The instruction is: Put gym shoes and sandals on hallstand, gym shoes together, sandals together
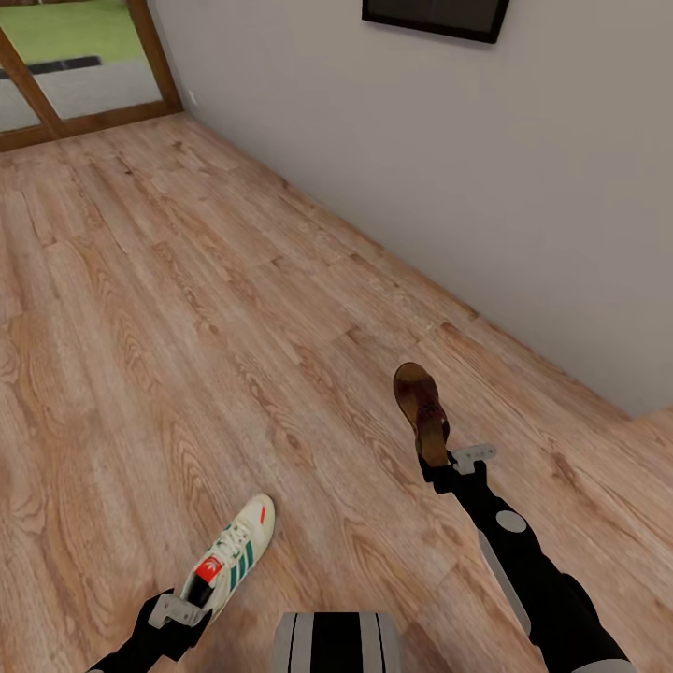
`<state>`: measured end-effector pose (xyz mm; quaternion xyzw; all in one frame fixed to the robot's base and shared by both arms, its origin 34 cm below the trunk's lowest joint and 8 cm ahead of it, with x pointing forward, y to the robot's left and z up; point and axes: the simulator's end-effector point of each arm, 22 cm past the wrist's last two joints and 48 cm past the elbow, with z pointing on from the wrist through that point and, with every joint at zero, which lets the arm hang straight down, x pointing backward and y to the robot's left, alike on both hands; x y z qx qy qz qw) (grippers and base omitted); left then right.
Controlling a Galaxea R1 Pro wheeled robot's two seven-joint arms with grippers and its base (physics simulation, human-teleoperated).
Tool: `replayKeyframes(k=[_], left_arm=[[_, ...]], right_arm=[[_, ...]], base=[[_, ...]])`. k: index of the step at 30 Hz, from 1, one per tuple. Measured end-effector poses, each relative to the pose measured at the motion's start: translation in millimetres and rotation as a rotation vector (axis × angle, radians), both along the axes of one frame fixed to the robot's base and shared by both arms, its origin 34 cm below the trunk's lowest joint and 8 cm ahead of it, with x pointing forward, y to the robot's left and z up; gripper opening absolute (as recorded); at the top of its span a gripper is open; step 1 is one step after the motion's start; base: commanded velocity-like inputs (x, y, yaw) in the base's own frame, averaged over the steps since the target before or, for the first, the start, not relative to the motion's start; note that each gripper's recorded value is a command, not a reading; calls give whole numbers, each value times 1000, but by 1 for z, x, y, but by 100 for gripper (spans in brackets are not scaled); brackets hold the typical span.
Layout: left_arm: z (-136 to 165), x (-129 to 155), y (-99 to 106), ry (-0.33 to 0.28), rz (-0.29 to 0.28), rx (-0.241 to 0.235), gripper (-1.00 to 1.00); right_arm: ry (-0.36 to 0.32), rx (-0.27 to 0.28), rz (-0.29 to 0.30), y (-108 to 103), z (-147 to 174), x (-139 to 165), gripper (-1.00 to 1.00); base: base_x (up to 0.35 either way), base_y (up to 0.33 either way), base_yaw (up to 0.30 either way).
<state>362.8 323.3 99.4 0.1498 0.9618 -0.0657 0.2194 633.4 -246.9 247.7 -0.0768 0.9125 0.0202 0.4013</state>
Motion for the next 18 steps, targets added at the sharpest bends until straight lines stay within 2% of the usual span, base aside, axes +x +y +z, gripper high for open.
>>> replayKeyframes(k=[18], left_arm=[[0,-1,-1,1,-1,-1,100]], right_arm=[[0,0,0,0,0,0,-100]], base=[[8,0,0]])
